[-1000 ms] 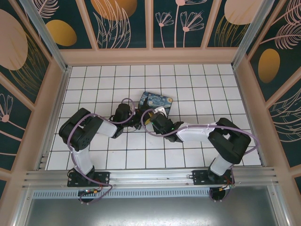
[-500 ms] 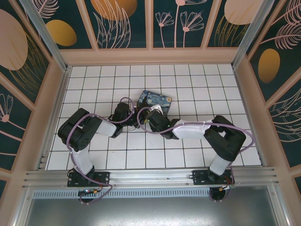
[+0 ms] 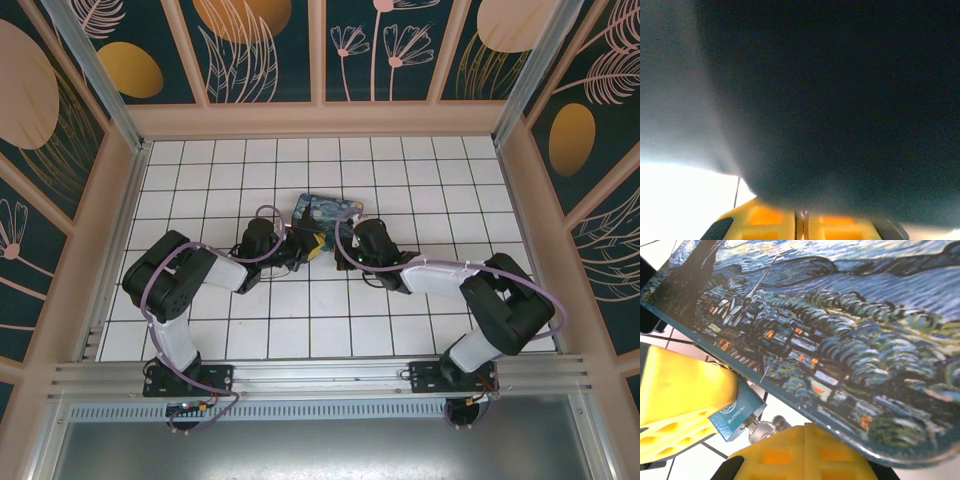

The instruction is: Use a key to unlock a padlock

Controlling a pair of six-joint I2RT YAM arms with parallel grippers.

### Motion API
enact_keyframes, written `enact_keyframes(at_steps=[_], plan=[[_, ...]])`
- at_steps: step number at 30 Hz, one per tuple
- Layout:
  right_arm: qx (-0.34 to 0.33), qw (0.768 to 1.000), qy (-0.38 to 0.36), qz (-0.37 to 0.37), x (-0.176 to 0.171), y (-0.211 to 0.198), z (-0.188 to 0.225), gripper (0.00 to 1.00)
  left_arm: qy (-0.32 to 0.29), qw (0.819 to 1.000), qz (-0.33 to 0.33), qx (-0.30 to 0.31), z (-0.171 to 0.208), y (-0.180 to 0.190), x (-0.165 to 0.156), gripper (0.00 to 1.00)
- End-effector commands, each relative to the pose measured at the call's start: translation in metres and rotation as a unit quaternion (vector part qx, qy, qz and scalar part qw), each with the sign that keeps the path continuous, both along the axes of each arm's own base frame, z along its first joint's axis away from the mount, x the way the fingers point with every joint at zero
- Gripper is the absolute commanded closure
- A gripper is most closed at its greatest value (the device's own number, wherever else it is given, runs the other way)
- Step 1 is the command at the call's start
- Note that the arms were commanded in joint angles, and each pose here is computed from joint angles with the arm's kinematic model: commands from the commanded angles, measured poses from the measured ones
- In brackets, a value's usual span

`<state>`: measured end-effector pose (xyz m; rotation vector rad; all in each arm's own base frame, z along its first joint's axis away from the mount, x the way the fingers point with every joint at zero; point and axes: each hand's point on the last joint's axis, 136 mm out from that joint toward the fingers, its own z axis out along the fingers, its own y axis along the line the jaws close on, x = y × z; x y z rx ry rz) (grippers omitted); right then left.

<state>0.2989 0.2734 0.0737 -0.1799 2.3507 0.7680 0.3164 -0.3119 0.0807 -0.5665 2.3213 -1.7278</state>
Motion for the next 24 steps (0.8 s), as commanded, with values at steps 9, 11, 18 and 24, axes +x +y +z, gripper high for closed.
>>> enact_keyframes(at_steps=[9,11,18,24], plan=[[0.031,0.999,-0.035,0.000,-0.002,-0.003,0.028,0.77,0.019,0.998,-0.052,-0.002,-0.006,-0.009,-0.022,1.00],[0.012,0.999,-0.035,0.006,-0.008,-0.005,0.025,0.70,0.019,0.998,-0.052,-0.002,-0.006,-0.010,-0.022,1.00],[-0.075,0.996,-0.050,0.026,-0.020,0.001,0.014,0.65,0.018,0.998,-0.053,0.001,-0.004,-0.011,-0.020,1.00],[-0.183,0.979,-0.090,0.024,-0.018,0.001,0.002,0.60,0.016,0.998,-0.054,0.001,-0.003,-0.011,-0.020,1.00]])
